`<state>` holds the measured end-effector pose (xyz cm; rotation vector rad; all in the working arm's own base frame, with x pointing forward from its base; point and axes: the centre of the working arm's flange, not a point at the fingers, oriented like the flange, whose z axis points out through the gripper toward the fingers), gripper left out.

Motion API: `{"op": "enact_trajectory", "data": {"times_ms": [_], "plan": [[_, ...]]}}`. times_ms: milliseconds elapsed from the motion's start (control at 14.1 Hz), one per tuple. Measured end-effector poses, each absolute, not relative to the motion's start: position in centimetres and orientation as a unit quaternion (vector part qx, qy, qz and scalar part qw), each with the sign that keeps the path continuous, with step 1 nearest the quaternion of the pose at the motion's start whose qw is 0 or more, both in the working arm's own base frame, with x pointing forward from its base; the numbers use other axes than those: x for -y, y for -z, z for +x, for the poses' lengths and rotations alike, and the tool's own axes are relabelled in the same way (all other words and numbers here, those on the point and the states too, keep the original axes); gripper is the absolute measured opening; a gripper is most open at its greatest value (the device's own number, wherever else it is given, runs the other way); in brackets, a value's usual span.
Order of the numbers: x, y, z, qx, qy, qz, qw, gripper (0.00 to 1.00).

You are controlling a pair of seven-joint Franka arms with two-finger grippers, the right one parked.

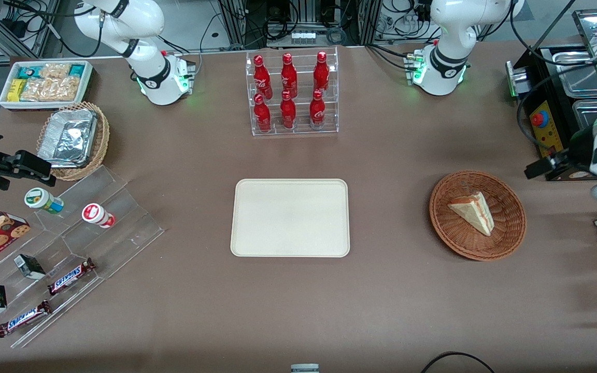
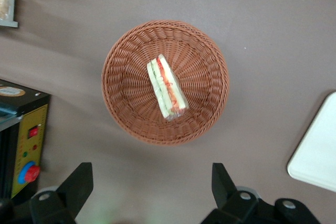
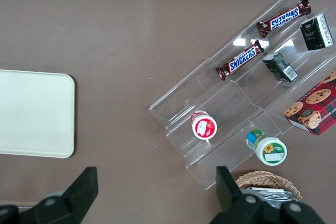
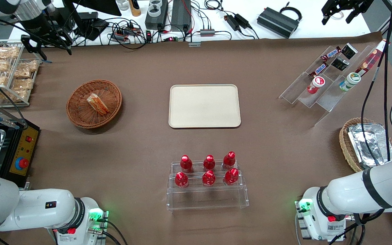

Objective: Place sandwich from basket to tray
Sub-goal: 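Lower the open left gripper over the sandwich in the wicker basket, then close the left gripper on the wrapped sandwich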

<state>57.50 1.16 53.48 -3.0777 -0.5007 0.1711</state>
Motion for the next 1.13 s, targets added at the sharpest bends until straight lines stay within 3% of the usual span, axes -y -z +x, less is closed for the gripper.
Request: {"op": "enact_trajectory", "data": {"times_ms": [707,1131], "plan": [[-0.8,-35.3,55.7,0.293,-0.018,-0.956,0.004,1.0],[-0.8,-27.6,55.4,0.348,-0.038,-0.937,0.009,1.0]]}}
